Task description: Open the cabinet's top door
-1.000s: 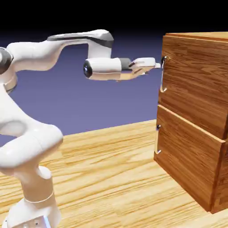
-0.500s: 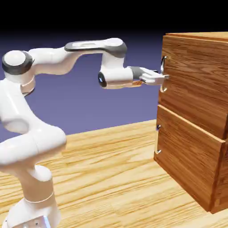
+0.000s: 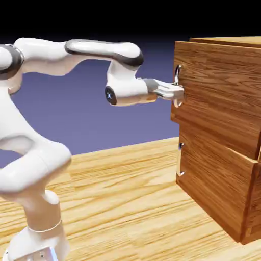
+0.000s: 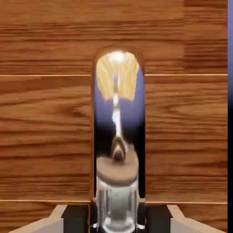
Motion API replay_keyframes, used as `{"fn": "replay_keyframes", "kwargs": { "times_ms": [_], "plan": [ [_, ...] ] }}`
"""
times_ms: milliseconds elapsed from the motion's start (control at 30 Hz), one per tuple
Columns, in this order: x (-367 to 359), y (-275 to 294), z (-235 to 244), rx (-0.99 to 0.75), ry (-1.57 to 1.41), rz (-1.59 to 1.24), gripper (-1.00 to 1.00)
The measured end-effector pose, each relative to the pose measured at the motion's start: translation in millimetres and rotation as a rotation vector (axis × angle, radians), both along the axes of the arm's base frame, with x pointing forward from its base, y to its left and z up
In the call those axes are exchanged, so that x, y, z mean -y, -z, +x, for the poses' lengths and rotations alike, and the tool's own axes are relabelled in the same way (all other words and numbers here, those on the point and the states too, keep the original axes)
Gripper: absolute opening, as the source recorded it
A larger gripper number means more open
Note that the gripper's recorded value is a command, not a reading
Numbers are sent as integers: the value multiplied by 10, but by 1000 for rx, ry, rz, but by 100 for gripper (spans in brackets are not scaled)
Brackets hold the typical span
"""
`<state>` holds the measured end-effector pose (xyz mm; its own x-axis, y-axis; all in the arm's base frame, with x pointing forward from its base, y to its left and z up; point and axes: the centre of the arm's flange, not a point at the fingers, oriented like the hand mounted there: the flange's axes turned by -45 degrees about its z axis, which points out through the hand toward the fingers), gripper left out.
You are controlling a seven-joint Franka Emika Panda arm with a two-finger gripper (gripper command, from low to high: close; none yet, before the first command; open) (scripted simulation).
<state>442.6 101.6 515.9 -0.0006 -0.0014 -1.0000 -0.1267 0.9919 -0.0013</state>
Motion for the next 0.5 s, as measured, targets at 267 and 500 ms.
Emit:
{"fn": "replay_keyframes", "kwargs": {
  "times_ms": [267, 500],
  "plan": [
    [202, 1, -320, 0, -98, 0, -100],
    [543, 0, -741, 0, -238, 0, -100]
  ]
}}
